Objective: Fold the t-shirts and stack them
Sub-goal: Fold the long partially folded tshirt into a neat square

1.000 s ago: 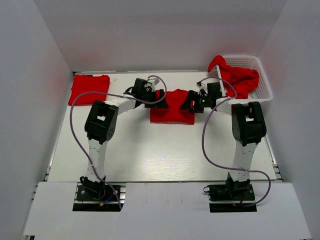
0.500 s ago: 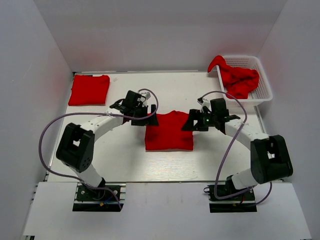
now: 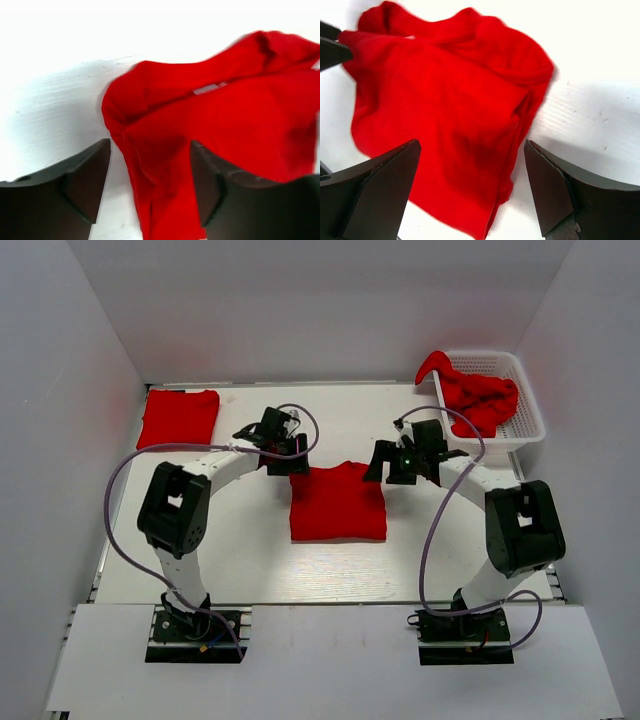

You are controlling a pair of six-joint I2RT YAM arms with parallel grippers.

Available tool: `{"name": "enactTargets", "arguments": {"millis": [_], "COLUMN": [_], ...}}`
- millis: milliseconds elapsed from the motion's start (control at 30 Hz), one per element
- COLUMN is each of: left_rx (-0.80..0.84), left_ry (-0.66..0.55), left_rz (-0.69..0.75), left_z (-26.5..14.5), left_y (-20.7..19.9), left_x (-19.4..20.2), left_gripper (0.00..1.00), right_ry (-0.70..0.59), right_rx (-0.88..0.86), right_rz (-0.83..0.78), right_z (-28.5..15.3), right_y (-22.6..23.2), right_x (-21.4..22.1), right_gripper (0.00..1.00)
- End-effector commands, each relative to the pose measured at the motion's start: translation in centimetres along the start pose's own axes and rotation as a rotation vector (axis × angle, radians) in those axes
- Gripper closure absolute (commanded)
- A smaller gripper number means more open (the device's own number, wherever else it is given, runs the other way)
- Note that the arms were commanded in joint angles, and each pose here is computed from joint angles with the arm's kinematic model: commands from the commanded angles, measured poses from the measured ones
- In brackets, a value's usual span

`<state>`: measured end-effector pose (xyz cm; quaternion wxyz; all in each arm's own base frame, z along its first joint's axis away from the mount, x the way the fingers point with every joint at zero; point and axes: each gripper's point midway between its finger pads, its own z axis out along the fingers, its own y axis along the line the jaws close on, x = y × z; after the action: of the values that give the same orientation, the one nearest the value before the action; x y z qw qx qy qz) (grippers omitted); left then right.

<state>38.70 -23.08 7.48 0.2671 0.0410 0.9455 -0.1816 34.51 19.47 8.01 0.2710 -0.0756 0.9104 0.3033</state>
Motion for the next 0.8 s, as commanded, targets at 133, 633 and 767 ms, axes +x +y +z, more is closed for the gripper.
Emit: {"name": "enactTargets", "arguments": {"millis": [133, 633, 767], "left_rx": [-0.001, 0.058, 0.103], "left_ry": [0.018, -0.025, -0.128], "left_rz": [0.013, 0.049, 0.110], "left_z": [0.7, -1.7, -5.3], "left_y": [-0.1, -1.5, -2.8], "left_x": [-0.2, -1.5, -2.7], "left_gripper": [0.55, 1.00, 1.00], "right_ry": [-0.034, -0.106, -0.153], "right_rx": [0.036, -0.041, -0.071], "right_rz": [0.012, -0.021, -0.076], "right_z": [1.7, 1.0, -1.7], "right_y": [-0.9, 1.3, 3.0], "right_x": [-2.5, -4.6, -4.7], "right_gripper": [0.11, 1.00, 1.00]}}
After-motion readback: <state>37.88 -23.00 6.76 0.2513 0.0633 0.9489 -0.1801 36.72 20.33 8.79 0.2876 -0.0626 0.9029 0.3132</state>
